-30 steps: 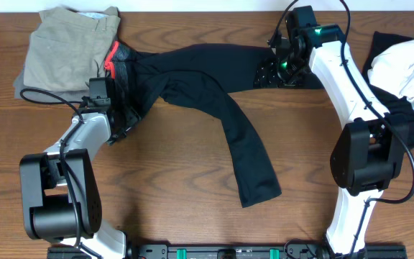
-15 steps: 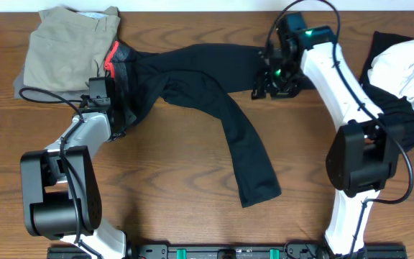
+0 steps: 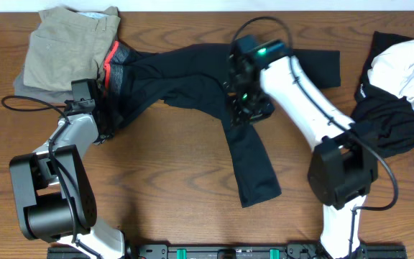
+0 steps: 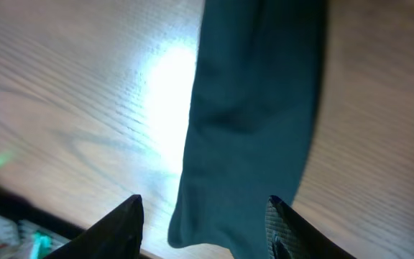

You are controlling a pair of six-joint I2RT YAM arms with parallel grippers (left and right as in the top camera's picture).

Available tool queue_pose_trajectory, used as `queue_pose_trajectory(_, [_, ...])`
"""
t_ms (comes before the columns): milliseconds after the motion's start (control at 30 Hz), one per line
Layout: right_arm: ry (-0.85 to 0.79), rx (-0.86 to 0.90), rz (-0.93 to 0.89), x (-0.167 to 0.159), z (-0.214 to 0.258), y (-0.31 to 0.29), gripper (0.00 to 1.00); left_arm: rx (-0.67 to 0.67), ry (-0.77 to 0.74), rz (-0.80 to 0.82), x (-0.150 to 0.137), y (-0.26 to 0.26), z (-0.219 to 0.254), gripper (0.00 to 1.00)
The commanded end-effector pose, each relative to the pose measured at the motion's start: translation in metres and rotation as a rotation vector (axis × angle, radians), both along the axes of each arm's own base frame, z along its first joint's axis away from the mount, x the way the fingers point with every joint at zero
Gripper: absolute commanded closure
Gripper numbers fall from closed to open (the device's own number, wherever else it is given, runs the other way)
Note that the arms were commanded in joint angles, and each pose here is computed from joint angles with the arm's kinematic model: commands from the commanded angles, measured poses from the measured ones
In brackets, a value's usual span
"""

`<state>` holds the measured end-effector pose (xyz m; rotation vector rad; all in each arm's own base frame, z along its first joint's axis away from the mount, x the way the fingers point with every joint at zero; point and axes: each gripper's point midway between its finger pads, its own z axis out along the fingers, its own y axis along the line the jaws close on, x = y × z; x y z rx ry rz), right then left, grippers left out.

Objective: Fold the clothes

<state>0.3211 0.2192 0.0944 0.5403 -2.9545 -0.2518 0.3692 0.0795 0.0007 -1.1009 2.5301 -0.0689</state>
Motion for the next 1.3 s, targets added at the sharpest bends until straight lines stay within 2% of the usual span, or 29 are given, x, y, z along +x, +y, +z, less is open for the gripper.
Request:
queue_pose_trajectory(0, [-0.059, -0.168, 0.007, -0.016, -0.007, -0.005, 0.47, 0.007, 0.048, 0.016, -0.011, 0.005, -0.011, 0.94])
queue_pose_trajectory(233, [-0.041, -0.283, 0.030, -0.054, -0.046, 0.001, 0.52, 0.007, 0.048, 0.015, -0.011, 0.005, -0.011, 0.94])
queue_pose_trajectory(500, [-0.044, -0.322, 0.016, -0.069, -0.070, -0.001, 0.75, 0.007, 0.048, 0.015, -0.011, 0.005, -0.011, 0.94])
queue_pose_trajectory(733, [-0.038, -0.329, -0.006, -0.075, -0.087, -0.007, 0.89, 0.007, 0.048, 0.015, -0.011, 0.005, -0.011, 0.94])
queue_pose_trajectory(867, [-0.037, -0.324, -0.015, -0.076, -0.089, -0.006, 0.88, 0.007, 0.048, 0.015, -0.011, 0.005, -0.011, 0.94])
queue_pose_trajectory(1100, [-0.020, -0.263, 0.007, -0.078, -0.089, 0.005, 0.60, 0.007, 0.050, 0.015, -0.012, 0.005, -0.011, 0.94])
queue_pose_trajectory(1267, [-0.008, -0.226, 0.052, -0.081, -0.088, 0.011, 0.55, 0.007, 0.049, 0.015, -0.011, 0.005, -0.011, 0.94])
